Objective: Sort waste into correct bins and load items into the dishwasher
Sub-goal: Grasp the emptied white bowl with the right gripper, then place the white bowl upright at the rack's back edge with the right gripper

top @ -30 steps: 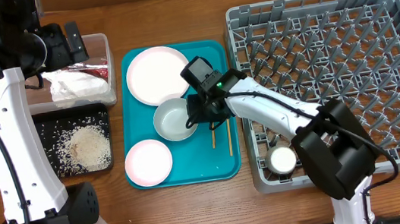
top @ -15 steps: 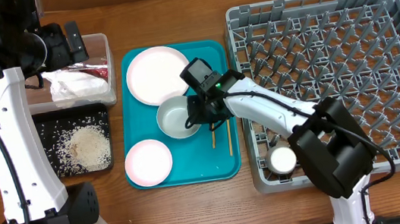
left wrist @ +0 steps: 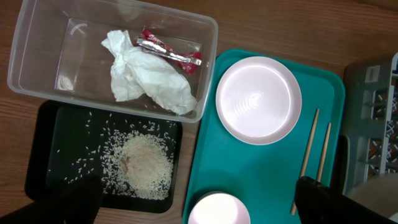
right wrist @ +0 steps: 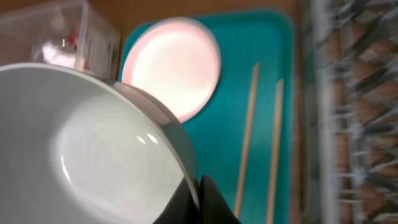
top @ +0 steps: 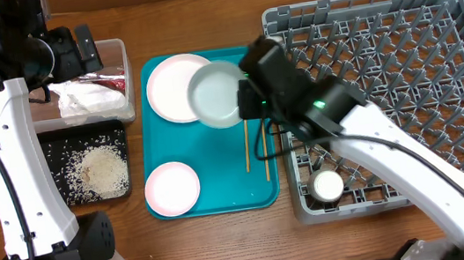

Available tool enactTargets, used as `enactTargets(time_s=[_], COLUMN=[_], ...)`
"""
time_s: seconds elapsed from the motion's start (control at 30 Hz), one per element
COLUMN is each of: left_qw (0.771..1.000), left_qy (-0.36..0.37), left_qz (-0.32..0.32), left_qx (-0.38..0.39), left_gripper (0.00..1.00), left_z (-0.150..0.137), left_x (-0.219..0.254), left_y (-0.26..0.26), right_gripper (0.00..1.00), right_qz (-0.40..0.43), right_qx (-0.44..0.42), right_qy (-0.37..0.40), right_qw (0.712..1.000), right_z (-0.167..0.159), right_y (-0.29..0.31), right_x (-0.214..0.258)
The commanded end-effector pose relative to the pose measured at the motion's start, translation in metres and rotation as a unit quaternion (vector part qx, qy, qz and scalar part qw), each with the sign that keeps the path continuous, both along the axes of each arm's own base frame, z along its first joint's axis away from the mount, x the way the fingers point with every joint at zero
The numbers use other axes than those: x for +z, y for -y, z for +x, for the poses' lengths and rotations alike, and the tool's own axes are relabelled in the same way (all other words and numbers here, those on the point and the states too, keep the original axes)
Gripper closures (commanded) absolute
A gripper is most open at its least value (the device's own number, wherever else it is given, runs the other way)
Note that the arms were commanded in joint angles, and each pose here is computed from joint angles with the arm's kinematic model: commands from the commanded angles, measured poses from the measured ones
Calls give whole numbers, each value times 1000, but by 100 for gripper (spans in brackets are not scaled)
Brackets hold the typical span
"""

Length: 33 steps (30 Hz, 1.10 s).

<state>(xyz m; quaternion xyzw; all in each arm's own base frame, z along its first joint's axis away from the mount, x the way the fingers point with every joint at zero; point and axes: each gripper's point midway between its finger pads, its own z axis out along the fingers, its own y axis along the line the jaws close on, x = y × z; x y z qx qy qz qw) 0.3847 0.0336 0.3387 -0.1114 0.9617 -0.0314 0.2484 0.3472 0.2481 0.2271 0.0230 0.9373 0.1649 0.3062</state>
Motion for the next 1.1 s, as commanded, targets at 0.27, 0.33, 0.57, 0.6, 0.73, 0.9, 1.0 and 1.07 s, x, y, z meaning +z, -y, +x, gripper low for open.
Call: enactTargets(time_s=[0.27,0.33,0.57,0.6,0.73,0.9,1.0,1.07], left_qw=[1000,1000,1000,1000,1000,1000,1000,1000], left_qy=[12,12,12,12,12,12,12,12], left_qz=[-3,-3,-3,-3,-3,-3,-3,-3], left_qx=[1,1,1,1,1,1,1,1], left_gripper=[0,0,0,0,0,0,0,0], left_z=[0,0,0,0,0,0,0,0], left_x=[6,6,6,6,6,6,6,6], left_y=[0,0,0,0,0,0,0,0], right_gripper=[96,96,96,96,96,96,96,96], right_qz=[-275,-315,-457,-472,-526,-553,-560,-564], right_qx=[-315,-335,-304,-296,-267,-194,-182,-180], right_qy=[238,254,219,213,193,177,171,171], right_qw=[877,851,807,802,785,791,790,788], right_z=[34,44,104,111,136,161,167,172], right_y=[145,154,184,186,193,185,182,182], right_x=[86,90,61,56,35,3,-10,-17])
